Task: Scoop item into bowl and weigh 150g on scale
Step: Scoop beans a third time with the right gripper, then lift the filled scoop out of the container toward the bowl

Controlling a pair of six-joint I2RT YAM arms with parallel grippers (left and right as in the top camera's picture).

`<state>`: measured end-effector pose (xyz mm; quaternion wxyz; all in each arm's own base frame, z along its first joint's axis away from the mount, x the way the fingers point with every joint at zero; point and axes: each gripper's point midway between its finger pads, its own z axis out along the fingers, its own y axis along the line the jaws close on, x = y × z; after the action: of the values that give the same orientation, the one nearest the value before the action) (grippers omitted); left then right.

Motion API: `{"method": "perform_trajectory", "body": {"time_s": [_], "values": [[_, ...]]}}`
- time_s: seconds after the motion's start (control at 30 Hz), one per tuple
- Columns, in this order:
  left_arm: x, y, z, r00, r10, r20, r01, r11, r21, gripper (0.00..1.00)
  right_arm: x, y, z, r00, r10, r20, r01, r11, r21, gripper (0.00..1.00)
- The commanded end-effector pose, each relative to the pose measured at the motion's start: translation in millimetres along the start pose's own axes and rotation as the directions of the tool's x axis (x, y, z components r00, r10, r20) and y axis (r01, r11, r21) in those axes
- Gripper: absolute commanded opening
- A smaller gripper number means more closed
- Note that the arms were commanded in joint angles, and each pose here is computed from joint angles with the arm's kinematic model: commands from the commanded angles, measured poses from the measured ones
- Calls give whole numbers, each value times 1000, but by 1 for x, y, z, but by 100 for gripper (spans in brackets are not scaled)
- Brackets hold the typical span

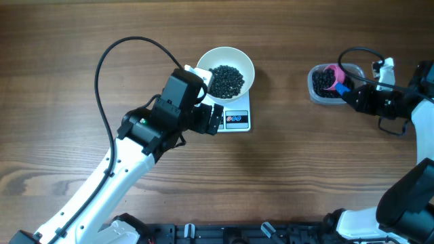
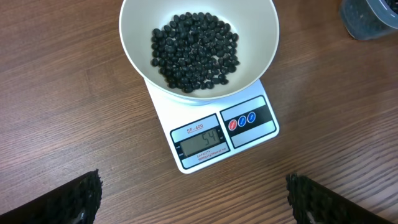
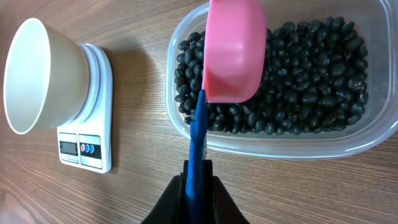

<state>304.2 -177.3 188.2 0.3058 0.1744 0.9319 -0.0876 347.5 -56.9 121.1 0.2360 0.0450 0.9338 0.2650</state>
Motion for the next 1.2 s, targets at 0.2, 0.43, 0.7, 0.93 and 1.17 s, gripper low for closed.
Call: {"method": "perform_trajectory", "body": {"time_s": [0.2, 0.43, 0.7, 0.93, 1.17], "values": [[-5, -2, -1, 1000, 13, 7, -13, 1000, 8, 100, -1, 8, 2, 999, 33, 7, -32, 997, -63, 4], [-5, -2, -1, 1000, 14, 7, -14, 1000, 9, 100, -2, 7, 2, 999, 42, 8, -41, 997, -62, 4], [-5, -2, -1, 1000, 14, 7, -14, 1000, 9, 100, -2, 7, 2, 999, 45, 9, -44, 997, -62, 4], [-5, -2, -1, 1000, 13, 7, -13, 1000, 8, 100, -3, 3, -1, 997, 73, 19, -72, 996, -56, 4], [-5, -2, -1, 1000, 13, 7, -13, 1000, 8, 100, -9, 1, -14, 990, 123, 72, -112, 985, -132, 4]]}}
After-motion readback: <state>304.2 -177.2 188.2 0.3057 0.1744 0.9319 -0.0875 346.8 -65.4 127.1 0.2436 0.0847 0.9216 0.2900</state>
